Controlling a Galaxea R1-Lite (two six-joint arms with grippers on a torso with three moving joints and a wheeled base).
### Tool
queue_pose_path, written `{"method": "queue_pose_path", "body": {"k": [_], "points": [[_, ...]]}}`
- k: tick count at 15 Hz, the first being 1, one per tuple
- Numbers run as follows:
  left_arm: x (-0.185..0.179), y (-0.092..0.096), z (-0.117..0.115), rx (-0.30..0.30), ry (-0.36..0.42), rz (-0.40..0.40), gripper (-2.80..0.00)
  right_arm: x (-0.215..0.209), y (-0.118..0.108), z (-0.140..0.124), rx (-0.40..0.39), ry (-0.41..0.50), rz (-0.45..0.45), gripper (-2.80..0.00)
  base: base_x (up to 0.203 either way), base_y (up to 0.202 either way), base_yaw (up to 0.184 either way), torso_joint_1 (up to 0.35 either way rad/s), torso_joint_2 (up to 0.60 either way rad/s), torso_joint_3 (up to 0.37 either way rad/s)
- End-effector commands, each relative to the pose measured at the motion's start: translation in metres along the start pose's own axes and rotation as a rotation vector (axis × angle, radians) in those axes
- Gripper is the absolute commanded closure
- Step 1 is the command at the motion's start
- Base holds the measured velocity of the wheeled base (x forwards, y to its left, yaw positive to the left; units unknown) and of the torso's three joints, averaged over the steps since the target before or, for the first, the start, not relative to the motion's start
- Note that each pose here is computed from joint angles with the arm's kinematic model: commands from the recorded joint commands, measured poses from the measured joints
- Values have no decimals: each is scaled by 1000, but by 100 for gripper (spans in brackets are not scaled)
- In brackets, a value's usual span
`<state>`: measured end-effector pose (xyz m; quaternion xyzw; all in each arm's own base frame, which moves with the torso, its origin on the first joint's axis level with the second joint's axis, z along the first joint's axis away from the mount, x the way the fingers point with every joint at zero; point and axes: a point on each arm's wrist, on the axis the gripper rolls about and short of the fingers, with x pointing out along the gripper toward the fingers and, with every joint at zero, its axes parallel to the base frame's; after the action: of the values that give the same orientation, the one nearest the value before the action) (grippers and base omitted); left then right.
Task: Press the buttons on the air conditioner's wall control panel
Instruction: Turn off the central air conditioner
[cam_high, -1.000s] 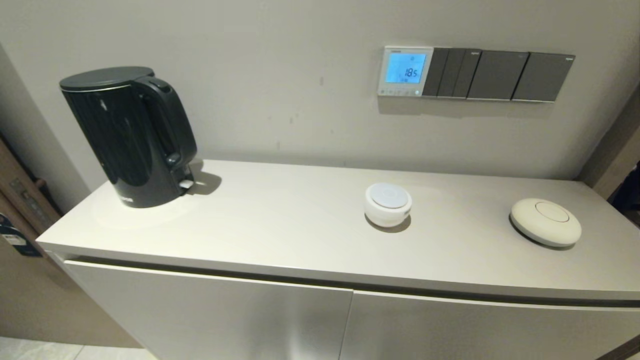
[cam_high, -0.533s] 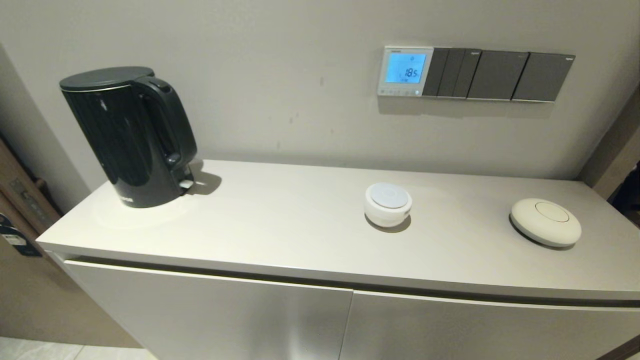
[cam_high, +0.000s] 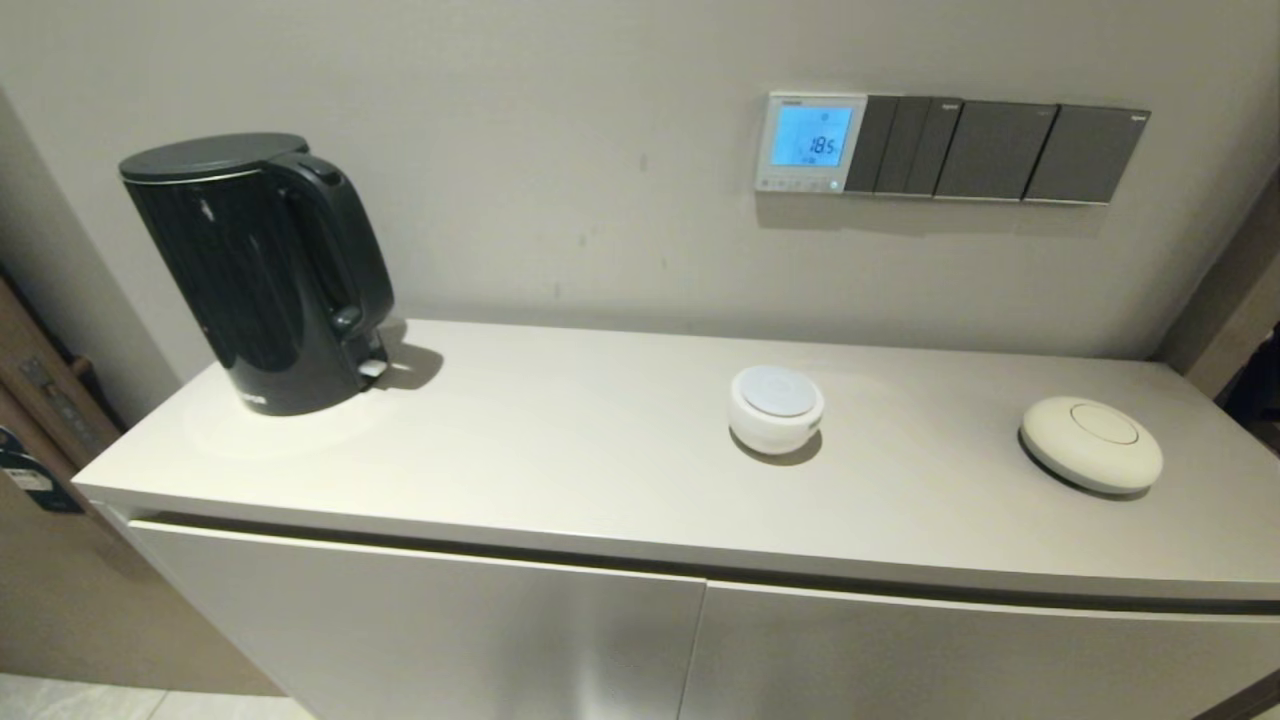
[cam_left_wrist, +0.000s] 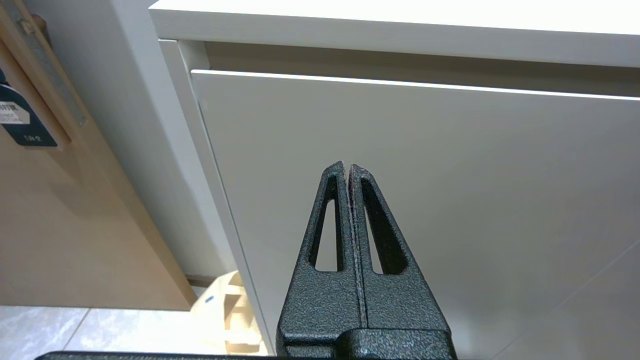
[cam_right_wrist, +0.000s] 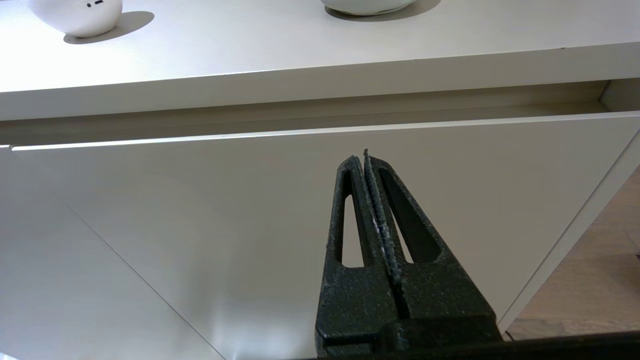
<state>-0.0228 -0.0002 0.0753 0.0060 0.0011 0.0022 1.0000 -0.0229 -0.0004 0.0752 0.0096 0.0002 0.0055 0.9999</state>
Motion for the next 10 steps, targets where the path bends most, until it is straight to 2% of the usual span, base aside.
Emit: {"method": "queue_pose_path", "body": {"k": [1,6,7,10], "points": [[0,0,0,0,-1,1,0,0,0,0,-1,-2,1,0,0,0,0,0,0,0],[0,0,0,0,-1,2,0,0,0,3,-18,-16,-2,0,0,0,0,0,0,0],[0,0,0,0,0,1,0,-1,0,10,-21,-49,-2,0,0,0,0,0,0,0],[0,0,0,0,-1,1,0,6,1,33,-16,-61,-7,0,0,0,0,0,0,0]]}}
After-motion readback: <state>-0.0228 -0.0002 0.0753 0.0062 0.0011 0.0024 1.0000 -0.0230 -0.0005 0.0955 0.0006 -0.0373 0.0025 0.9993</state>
